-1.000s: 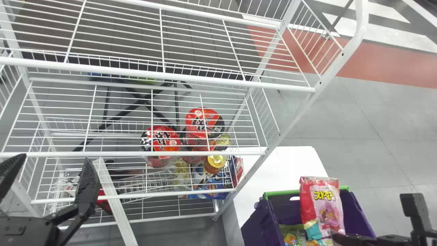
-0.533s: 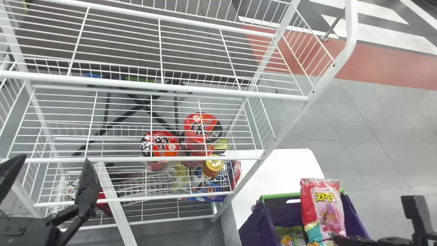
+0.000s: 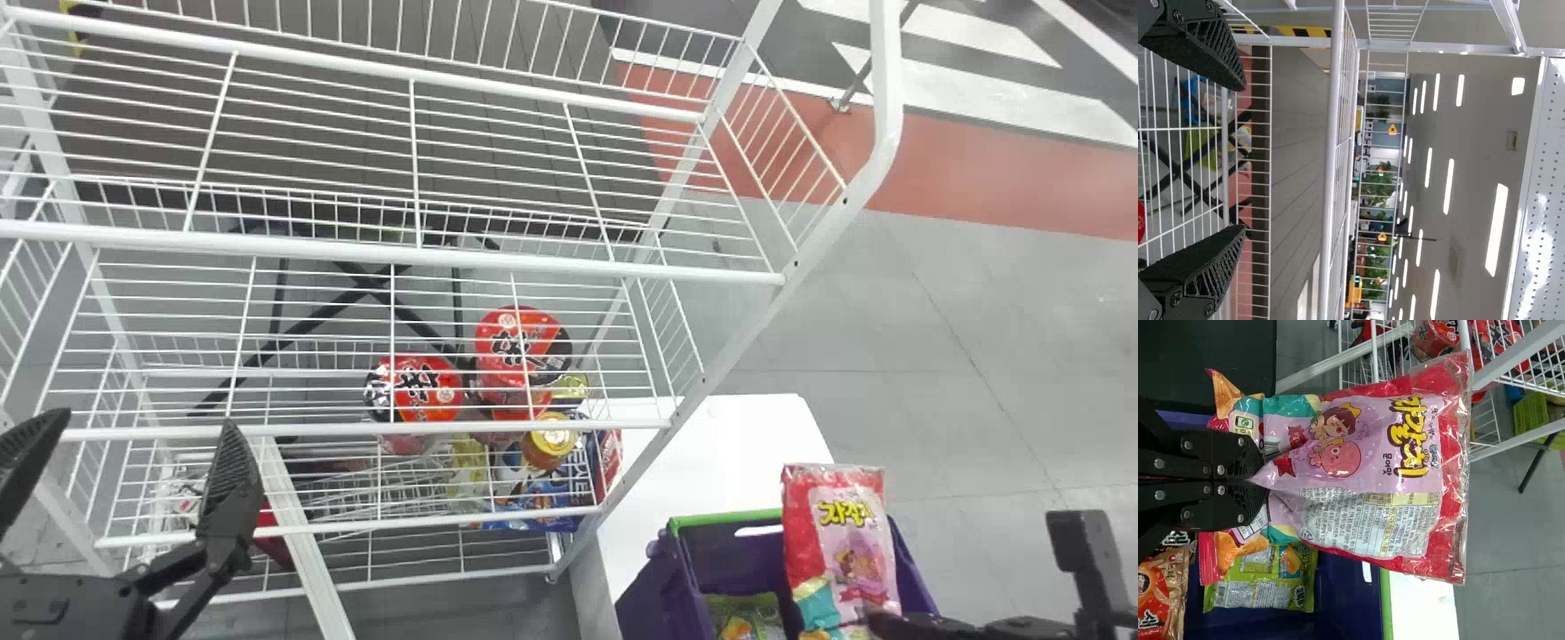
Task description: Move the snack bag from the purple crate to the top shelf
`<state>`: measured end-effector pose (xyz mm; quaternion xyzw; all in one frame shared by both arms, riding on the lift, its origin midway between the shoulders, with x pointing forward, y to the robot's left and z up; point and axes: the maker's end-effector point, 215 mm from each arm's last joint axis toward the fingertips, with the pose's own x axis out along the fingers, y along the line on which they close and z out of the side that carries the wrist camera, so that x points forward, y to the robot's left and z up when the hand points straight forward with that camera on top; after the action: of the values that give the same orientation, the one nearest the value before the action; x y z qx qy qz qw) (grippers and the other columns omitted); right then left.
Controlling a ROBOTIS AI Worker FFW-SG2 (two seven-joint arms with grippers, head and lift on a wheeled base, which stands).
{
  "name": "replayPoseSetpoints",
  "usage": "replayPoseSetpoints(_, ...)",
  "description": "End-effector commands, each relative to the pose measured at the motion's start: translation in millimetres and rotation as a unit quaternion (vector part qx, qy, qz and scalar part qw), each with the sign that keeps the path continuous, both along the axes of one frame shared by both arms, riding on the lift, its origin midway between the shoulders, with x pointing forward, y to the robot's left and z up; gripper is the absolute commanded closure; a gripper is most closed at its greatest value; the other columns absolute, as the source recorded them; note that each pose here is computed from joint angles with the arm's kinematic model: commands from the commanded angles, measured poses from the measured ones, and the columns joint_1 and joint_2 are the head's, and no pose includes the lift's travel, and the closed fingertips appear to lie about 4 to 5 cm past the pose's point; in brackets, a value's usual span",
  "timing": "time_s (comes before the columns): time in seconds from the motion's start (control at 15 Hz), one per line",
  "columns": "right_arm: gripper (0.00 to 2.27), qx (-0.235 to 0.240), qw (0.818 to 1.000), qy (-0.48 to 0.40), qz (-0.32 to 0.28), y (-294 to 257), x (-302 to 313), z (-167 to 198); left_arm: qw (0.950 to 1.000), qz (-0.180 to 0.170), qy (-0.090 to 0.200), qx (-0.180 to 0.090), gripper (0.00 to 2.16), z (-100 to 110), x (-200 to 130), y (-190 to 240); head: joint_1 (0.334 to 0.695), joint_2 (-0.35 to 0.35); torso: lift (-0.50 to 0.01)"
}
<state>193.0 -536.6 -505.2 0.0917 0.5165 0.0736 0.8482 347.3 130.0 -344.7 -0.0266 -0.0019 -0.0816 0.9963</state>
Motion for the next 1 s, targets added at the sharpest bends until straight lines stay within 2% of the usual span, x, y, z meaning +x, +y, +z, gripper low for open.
replayPoseSetpoints(0.0,1.66,0.001,1.000,-0.002,0.002,1.0,0.7,0.3,1.0000,0.000,0.000,0.001,0.06,0.5,-0.4,0.0,0.695,-0.350,-0.182)
replayPoseSetpoints(0.93,1.66,0.000,1.000,-0.009,0.000,-1.7,1.9,6.1,1.0000,-0.001,-0.004,0.001,0.07,3.5,1.7,-1.0,0.695,-0.350,-0.127)
